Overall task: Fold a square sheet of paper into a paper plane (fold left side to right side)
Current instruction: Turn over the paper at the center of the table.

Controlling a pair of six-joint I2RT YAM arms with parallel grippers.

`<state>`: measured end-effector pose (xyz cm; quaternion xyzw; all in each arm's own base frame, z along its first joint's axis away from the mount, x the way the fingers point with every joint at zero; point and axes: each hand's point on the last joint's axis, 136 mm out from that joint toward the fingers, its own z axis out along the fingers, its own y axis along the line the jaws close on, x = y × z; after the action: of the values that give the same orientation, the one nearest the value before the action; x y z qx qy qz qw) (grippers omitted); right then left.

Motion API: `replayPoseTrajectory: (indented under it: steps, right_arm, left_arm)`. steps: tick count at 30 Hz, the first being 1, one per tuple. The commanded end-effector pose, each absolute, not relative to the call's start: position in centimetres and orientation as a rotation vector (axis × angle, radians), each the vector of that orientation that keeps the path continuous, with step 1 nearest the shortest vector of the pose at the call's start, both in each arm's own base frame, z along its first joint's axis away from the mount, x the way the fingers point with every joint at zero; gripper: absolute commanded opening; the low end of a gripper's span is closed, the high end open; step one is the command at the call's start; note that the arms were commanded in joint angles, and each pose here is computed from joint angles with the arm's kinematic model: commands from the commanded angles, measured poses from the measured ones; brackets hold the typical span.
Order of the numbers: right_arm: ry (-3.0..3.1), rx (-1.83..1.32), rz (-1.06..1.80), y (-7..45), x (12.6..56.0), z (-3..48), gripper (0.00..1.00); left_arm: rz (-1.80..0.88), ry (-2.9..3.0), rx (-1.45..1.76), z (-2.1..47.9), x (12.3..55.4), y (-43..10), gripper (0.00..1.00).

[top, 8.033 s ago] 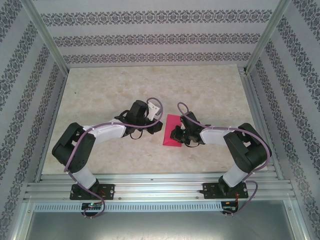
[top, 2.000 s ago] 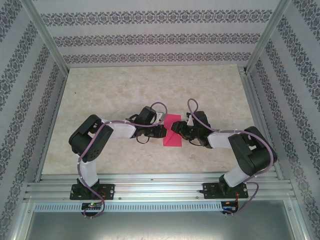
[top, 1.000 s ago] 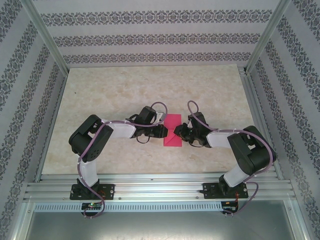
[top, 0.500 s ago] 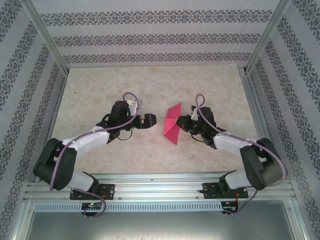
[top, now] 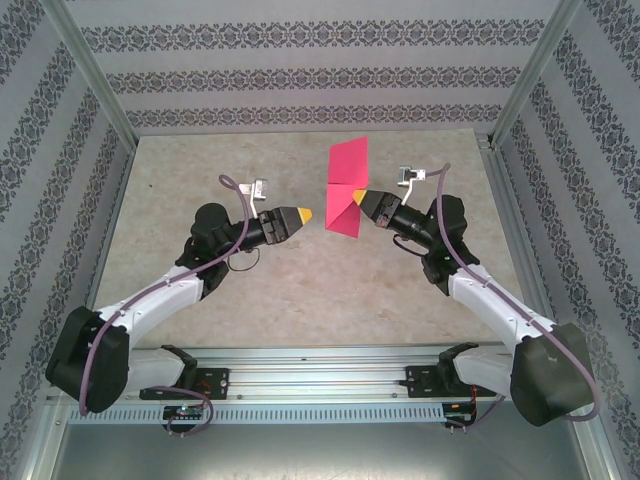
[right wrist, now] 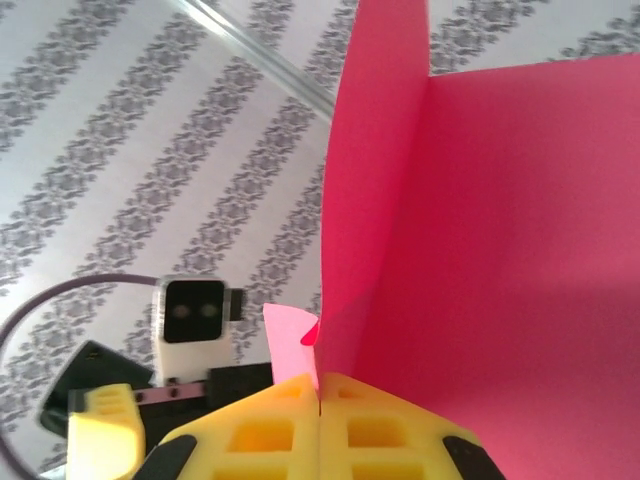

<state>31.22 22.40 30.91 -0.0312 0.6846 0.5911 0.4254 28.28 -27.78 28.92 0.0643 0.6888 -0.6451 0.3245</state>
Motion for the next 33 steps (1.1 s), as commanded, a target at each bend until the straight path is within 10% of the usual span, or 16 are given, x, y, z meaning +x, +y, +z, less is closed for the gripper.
replayPoseTrajectory:
  steps: [1, 21, 28, 33]
  right_arm:
    - [1.610, -0.204, 1.570, 24.0, 29.3, 34.4, 0.00]
    - [1.672, -0.151, 1.598, 24.0, 29.7, 32.3, 0.01]
    - [1.763, -0.099, 1.477, 22.1, 30.5, 30.4, 0.22]
    - [2.013, 0.078, 1.000, 15.9, 31.1, 25.7, 0.43]
  left_arm:
    - [-1.869, 1.653, 0.303, 32.8, 26.1, -29.6, 0.97]
    - [-1.862, 1.696, 0.357, 32.1, 25.7, -31.8, 0.20]
    - [-1.626, 1.872, 0.379, 29.2, 26.2, -31.3, 0.02]
    - [-0.970, 2.161, 0.473, 24.1, 26.6, -28.5, 0.00]
